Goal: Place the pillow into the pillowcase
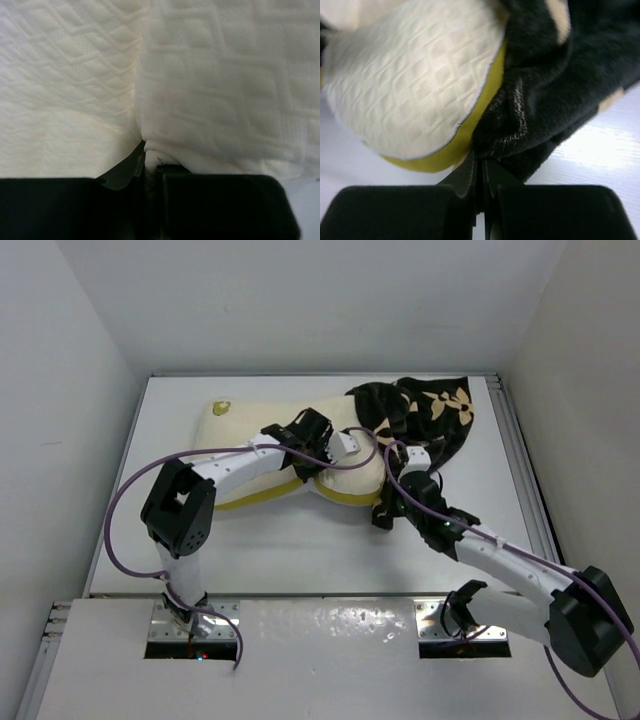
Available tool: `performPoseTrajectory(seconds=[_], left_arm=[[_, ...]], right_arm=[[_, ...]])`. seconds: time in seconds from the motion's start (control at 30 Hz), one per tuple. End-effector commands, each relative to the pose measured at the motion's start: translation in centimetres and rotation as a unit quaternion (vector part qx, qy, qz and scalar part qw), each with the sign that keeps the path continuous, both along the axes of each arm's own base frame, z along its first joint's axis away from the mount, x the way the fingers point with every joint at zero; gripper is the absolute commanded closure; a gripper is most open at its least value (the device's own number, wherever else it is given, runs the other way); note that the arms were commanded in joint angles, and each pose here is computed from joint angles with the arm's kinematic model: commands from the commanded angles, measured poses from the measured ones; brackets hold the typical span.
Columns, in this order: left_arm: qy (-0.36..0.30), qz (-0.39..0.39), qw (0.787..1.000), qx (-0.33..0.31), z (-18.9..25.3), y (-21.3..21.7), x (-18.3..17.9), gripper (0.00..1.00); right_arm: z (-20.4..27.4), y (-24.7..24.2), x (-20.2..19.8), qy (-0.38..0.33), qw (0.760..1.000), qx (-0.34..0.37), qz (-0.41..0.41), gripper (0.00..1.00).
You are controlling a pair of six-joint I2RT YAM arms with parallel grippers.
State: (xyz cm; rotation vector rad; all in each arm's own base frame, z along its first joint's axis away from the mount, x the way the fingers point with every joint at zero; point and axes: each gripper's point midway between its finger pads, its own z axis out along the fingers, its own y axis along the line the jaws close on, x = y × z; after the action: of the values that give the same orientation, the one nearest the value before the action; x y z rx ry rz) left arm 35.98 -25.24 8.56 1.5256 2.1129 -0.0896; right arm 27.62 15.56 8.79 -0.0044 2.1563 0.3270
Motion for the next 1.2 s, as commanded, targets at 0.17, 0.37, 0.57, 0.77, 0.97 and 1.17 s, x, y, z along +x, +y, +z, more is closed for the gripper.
performPoseTrajectory(seconds=[0.17,0.37,0.57,0.77,0.97,1.17], left_arm=[[-0.081,0.066,0.993,-0.045,2.9,-1.1,4.7,1.00],[-0.049,0.041,0.995,-0.072,2.7,-2.1,2.6,1.00],[-0.036,0.036,0.996,-0.077,2.5,-2.4,1.5,1.00],[-0.036,0.036,0.996,-0.080,2.6,-2.7,1.3,1.00],[-0.040,0.032,0.995,-0.082,3.0,-3.1,1.3,1.00],[-0.039,0.031,0.995,-0.083,3.0,-3.3,1.2,1.00]], right_arm=[[1.4,5.0,-5.4,0.015,0.973,0.014,0.231,0.63],[4.3,0.0,-2.1,-0.035,0.993,0.074,0.083,0.09],[3.6,-3.4,0.5,0.019,0.997,0.071,-0.024,0.93],[1.3,-4.7,3.3,0.060,0.996,0.028,-0.067,0.70],[-1.4,-5.8,4.4,0.092,0.991,0.006,-0.099,0.57],[-4.6,-3.8,4.9,0.139,0.986,0.021,-0.084,0.62]])
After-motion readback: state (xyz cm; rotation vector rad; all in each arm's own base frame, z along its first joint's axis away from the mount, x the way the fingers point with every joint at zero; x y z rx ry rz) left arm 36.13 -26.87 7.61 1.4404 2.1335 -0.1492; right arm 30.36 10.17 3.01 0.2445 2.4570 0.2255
